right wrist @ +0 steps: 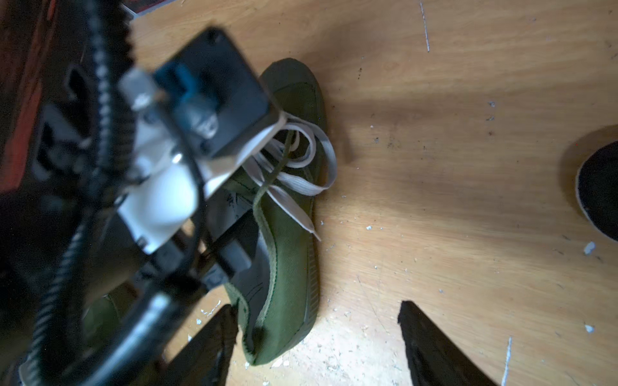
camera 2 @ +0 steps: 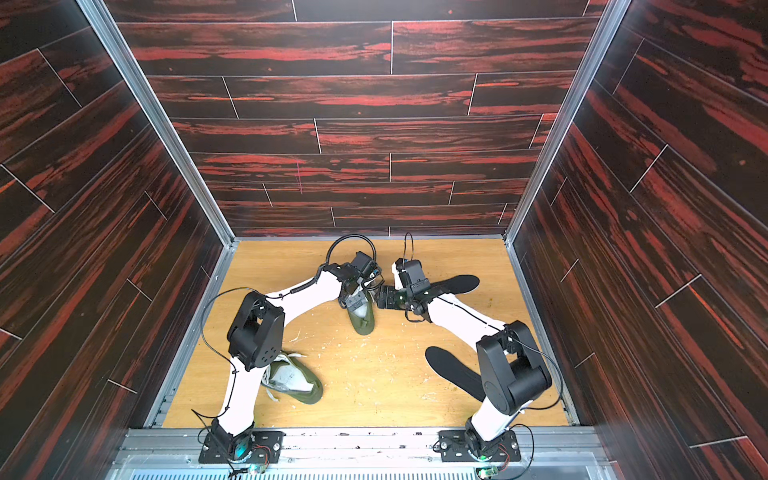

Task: Insert the insole into the shoe
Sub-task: Adjust the shoe at the center of the board.

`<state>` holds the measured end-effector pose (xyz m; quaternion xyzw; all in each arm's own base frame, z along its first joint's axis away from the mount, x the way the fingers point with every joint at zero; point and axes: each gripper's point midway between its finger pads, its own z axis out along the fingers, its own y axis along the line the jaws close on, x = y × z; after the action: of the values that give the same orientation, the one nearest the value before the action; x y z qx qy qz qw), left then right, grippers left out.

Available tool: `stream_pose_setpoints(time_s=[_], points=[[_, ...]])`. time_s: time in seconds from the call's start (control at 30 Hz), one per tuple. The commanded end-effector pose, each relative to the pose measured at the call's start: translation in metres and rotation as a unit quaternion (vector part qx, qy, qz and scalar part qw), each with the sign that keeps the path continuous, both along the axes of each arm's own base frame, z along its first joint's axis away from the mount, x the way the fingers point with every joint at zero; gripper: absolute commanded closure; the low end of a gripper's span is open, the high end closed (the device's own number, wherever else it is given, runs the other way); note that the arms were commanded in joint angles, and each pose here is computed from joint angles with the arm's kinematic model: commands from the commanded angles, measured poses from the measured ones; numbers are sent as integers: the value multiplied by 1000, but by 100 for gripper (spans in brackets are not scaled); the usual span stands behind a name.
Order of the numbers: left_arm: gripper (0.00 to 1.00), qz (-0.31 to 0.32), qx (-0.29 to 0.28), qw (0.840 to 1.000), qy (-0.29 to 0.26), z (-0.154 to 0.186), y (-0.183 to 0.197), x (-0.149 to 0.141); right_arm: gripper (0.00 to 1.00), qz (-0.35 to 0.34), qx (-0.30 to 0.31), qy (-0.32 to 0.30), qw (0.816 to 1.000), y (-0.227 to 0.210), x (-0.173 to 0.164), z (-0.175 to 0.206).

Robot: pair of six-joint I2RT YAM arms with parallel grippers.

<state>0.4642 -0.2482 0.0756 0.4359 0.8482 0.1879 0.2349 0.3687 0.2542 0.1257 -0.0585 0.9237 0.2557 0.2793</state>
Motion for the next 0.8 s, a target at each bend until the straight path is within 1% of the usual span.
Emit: stream_pose_setpoints(time_s=[0.0, 0.13, 0.23, 0.3, 0.4, 0.47, 0.53, 0.57, 0.6, 0.63, 0.77], points=[[5, -23, -8, 999, -32, 19, -13, 16, 21, 6, -2, 8, 1000, -5, -12, 2], [10, -37, -13, 999, -27, 14, -19, 21, 21, 6, 0, 10, 1000, -7, -16, 3], [19, -44, -15, 999, -16, 12, -21, 20, 21, 7, -2, 13, 1000, -8, -18, 3], [28, -49, -23, 998, -10, 14, -23, 17, 21, 10, -3, 17, 1000, -8, -20, 2], [45, -56, -28, 998, 9, 14, -23, 10, 21, 12, 0, 29, 999, -7, -24, -4], [57, -56, -22, 998, 30, 8, -20, 5, 20, 5, 4, 42, 999, -7, -26, -8], [67, -53, -25, 997, 56, 4, -18, -3, 19, 1, 14, 54, 998, -6, -31, -8], [71, -50, -32, 996, 67, 3, -17, -7, 17, -1, 21, 58, 998, -5, -33, -8], [75, -49, -40, 995, 77, 3, -17, -10, 11, -3, 27, 60, 998, -5, -35, -7], [79, -46, -50, 994, 85, 3, -17, -14, 11, -5, 30, 62, 998, -5, -36, -8], [99, -20, -78, 993, 88, 14, -15, -13, 11, -9, 31, 71, 997, -8, -41, -13]])
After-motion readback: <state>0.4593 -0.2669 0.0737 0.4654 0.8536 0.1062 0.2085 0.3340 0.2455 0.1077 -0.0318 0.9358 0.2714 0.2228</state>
